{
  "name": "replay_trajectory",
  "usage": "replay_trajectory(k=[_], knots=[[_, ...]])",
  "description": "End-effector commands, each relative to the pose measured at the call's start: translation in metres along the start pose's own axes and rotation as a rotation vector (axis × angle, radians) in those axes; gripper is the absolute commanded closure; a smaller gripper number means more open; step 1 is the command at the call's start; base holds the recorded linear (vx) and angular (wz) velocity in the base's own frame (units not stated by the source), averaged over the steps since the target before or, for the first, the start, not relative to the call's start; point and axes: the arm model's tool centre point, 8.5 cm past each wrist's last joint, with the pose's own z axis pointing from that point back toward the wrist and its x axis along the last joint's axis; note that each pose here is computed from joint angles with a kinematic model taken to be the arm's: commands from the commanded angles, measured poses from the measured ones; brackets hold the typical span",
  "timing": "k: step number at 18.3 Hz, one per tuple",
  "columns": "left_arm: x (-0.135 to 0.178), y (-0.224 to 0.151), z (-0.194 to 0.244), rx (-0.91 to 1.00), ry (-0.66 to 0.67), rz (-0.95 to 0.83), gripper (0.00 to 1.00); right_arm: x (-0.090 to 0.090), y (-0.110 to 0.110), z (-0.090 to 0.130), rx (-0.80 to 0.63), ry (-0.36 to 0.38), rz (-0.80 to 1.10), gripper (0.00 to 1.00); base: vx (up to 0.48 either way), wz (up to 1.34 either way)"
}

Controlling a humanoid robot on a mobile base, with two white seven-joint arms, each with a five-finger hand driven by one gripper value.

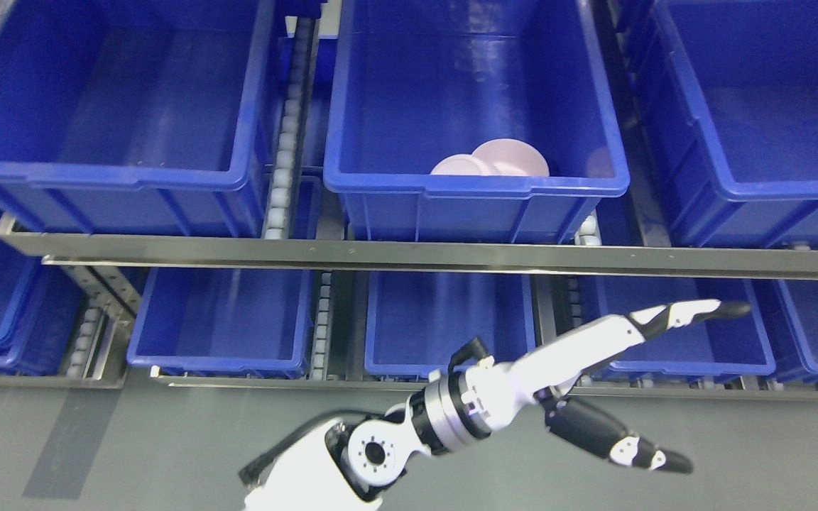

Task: Stack pink IKEA bowls on left shelf middle

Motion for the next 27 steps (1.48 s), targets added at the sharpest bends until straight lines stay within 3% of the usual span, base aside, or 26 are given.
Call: replay_trajectory(k=[1, 8, 13, 27], knots=[[-0.029, 0.009, 0.091, 0.292, 0.175, 0.076, 0.00, -0.007, -0.011, -0.001, -0.018, -0.009, -0.011, 0.00, -0.153, 0.31], [-0.016, 0.125, 0.229, 0.766, 0.344, -0.138, 0.00, -0.007, -0.011, -0.001, -0.018, -0.010, -0.011, 0.00, -0.149, -0.02], [0.014, 0.171, 0.303, 1.084, 0.423, -0.242, 0.00, -0.007, -0.011, -0.001, -0.018, -0.009, -0.011, 0.00, -0.163, -0.17], [0.068, 0.238, 0.326, 1.246, 0.352, -0.365, 0.00, -0.007, -0.011, -0.001, -0.018, -0.010, -0.011, 0.00, -0.095, -0.05]])
